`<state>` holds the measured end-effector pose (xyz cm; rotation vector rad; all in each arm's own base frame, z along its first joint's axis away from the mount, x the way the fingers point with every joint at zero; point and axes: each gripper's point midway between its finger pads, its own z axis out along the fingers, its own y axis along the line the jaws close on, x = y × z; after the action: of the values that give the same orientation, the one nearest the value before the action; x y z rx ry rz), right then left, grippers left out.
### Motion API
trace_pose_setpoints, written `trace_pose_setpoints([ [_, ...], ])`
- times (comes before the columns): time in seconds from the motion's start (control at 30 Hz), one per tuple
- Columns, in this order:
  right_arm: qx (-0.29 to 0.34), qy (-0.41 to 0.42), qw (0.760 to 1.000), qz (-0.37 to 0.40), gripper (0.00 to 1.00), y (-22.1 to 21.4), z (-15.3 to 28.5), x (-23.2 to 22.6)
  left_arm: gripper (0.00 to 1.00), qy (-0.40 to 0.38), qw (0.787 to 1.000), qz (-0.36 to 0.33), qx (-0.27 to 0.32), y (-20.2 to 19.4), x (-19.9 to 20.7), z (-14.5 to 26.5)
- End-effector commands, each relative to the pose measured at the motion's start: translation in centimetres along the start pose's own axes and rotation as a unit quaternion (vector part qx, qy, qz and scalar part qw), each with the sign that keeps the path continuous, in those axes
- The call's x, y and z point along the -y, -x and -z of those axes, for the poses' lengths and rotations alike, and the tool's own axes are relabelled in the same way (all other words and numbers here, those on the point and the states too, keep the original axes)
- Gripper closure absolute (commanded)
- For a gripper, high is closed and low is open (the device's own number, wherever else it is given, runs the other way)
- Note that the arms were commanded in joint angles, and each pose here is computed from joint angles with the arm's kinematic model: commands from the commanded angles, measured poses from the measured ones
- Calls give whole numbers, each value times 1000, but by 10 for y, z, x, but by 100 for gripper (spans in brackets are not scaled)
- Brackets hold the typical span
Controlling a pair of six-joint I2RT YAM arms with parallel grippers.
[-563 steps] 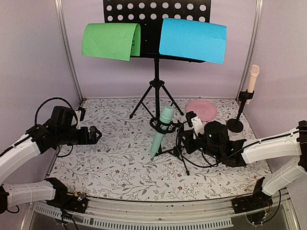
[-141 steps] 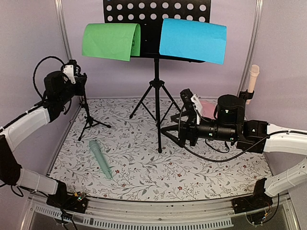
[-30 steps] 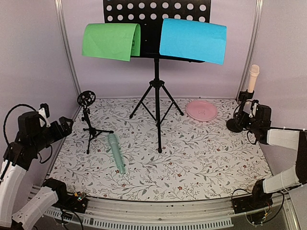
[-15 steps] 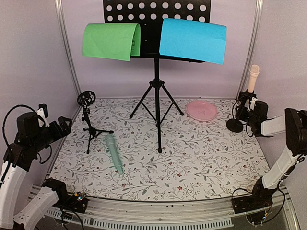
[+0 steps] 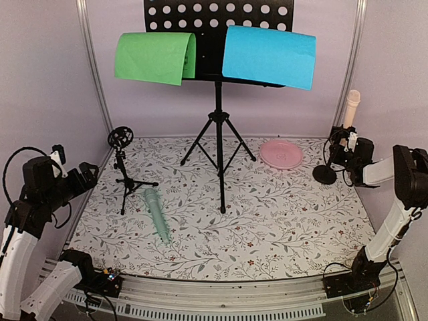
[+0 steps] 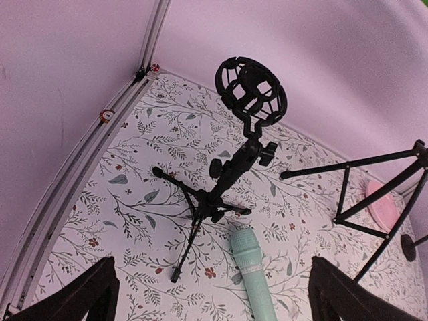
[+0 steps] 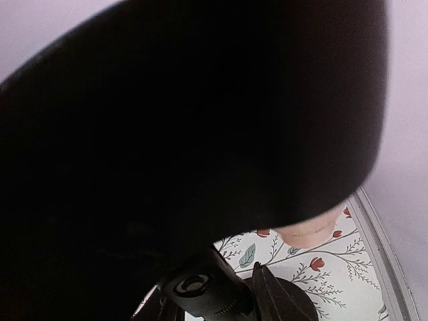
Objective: Pack up the instrument practice props
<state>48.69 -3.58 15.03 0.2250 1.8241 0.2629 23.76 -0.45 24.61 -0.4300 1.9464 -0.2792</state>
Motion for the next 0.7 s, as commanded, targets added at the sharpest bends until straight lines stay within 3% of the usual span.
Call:
trace_pose_setpoints([
  [0.0,6,49,999,20,67,1,-2,-18,1,0,1000,-3,8,3,-2,-1],
  [0.53,9,112,993,47,80,2,4,-41,1,1,1000,-2,11,4,-3,-1],
  [0.67,10,129,990,53,87,4,8,-47,1,1,1000,-2,12,5,-3,0],
])
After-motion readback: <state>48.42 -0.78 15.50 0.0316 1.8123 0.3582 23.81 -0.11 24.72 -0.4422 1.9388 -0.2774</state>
